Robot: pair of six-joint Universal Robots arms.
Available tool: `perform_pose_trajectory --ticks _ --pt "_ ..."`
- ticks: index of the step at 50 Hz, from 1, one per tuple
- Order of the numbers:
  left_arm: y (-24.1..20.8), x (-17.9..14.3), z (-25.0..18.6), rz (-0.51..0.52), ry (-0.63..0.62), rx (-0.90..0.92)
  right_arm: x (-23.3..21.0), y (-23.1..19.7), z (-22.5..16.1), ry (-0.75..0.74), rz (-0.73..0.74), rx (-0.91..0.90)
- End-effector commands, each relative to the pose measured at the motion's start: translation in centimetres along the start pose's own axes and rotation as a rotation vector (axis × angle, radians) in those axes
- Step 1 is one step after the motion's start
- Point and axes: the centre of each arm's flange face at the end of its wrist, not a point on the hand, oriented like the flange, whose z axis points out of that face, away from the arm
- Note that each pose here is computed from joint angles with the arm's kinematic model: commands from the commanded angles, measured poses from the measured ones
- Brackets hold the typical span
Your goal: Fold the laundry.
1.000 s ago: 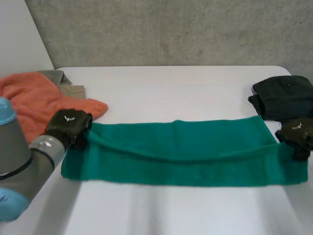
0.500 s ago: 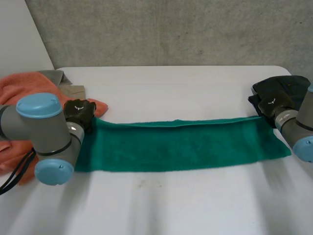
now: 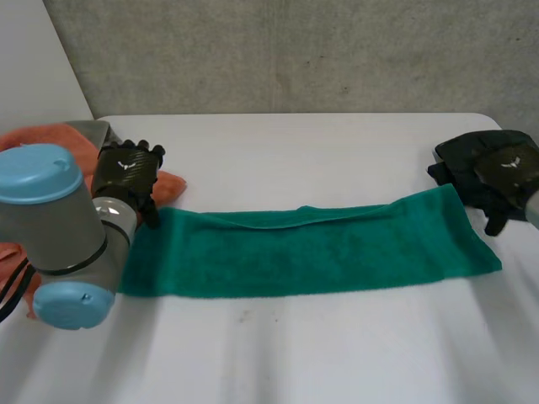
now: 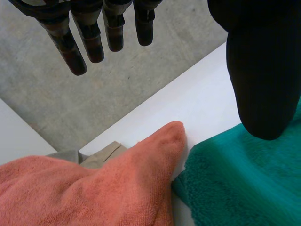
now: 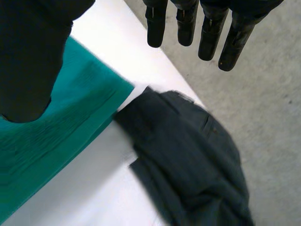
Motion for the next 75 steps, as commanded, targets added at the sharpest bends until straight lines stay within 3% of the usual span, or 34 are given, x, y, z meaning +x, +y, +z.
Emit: perform_pose_trajectory --ticks 1,8,15,28,33,38,44,50,75 --pt "0.7 1.7 0.1 0.015 0.134 0.016 -0.6 2.9 -1.9 -0.121 0.056 -0.061" --pt "3.3 3.3 1.9 0.037 0.291 -0.025 -1.1 1.8 -1.3 -0.19 0.038 0.01" --pt "4.0 3.7 0.9 0.087 0.369 -0.133 -2.9 1.6 1.5 -0.316 0.169 -0.035" --pt "5.9 5.0 6.2 0.111 0.369 -0.164 -5.3 0.7 1.9 -0.348 0.148 -0.058" --pt "3.8 4.0 7.8 0.112 0.307 -0.105 -5.1 0.7 1.0 -0.334 0.144 -0.055" --pt "1.4 2.9 7.2 0.091 0.256 -0.057 -5.2 0.6 -0.2 -0.336 0.142 -0.058" --pt "2.3 3.6 4.9 0.091 0.296 -0.108 -4.2 2.5 -1.0 -0.316 0.156 -0.097" --pt "2.7 3.5 2.5 0.092 0.313 -0.146 -3.4 4.3 -1.4 -0.275 0.046 -0.103" --pt "-0.1 2.9 -0.3 0.06 0.304 -0.07 -2.0 8.2 1.1 -0.13 -0.039 -0.074"
